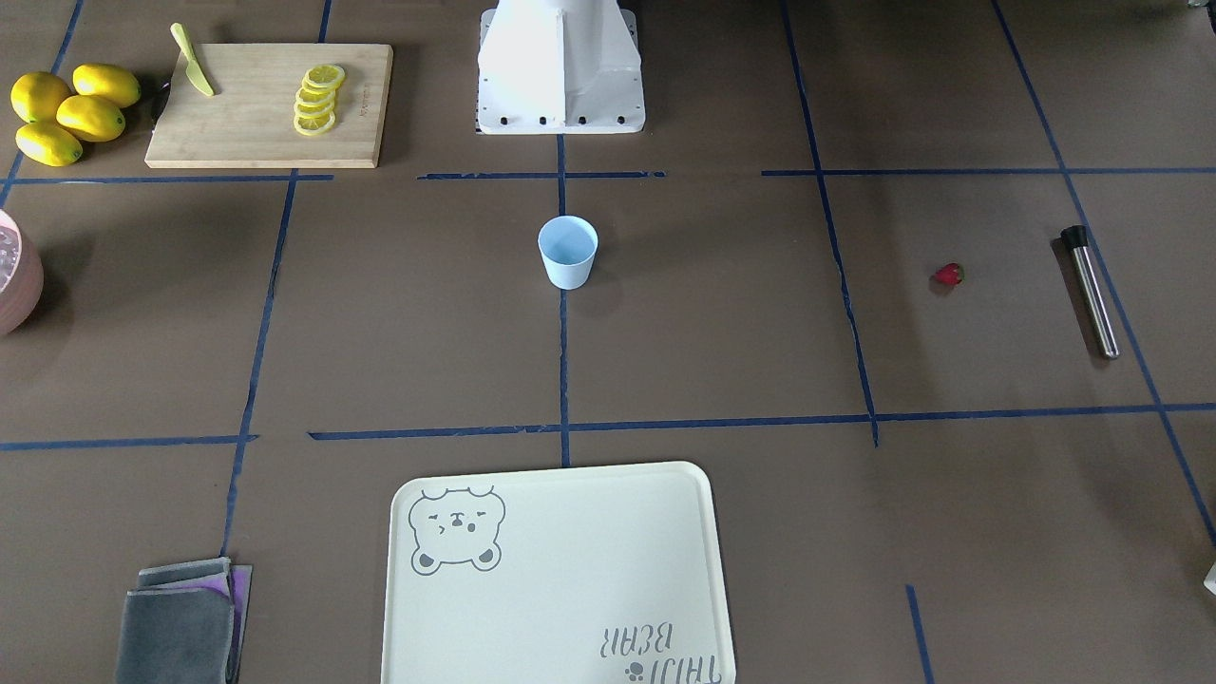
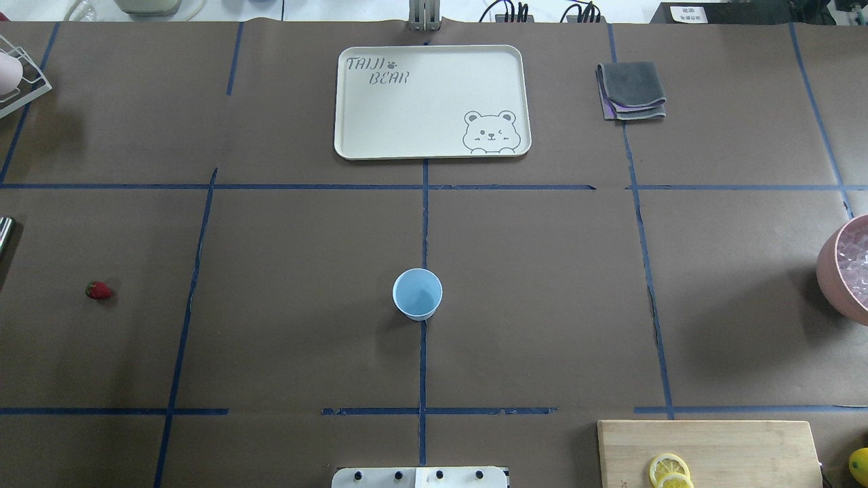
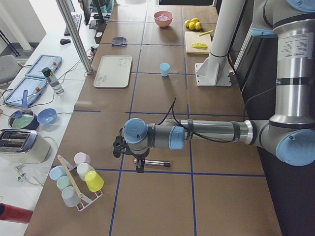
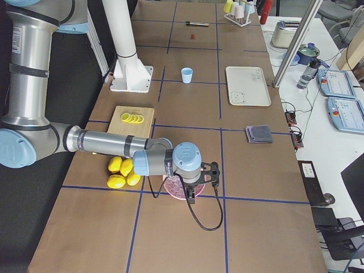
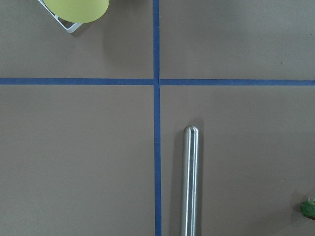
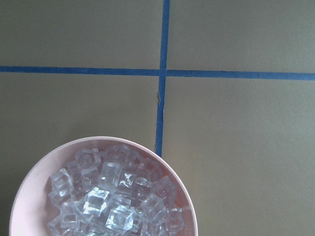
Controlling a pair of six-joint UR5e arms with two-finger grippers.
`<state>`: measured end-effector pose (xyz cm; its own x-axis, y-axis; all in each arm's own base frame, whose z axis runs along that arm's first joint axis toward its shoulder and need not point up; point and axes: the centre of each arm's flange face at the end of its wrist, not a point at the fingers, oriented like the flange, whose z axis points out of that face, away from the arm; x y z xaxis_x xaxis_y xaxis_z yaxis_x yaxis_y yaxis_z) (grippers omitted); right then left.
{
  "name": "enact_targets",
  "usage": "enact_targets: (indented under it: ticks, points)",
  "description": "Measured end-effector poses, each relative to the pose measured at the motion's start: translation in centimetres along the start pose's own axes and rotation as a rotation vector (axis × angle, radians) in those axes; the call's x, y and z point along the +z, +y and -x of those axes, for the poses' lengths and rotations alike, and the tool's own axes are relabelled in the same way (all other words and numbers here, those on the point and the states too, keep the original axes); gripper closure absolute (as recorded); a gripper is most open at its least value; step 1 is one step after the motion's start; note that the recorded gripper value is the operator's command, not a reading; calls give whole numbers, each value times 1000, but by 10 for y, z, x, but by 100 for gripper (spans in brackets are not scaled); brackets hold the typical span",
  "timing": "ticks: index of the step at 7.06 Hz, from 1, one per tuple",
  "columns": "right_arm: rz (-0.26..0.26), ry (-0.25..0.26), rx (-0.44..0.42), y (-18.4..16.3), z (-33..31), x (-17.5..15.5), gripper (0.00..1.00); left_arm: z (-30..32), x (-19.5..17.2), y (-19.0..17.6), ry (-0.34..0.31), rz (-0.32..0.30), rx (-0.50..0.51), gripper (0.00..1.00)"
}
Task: Mash ice and strawberries in cup
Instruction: 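Grasp an ice cube from the pink bowl with the right gripper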
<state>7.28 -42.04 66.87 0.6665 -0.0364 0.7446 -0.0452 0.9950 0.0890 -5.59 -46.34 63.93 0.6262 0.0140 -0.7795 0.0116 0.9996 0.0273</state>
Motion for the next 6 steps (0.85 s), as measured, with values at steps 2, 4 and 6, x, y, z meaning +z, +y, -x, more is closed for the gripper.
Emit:
enact_targets:
  ticks: [2,4,6]
  points:
    - [-4,4,2,2,-1,-1,0,0,0,0,-1,1,0,0]
    - [-10,1,1,5,1,-3,0,1,1,2,-1,2,-1,0]
    - [-15,5,1,8,3,-6,0,2,2,4,-2,3,-1,0]
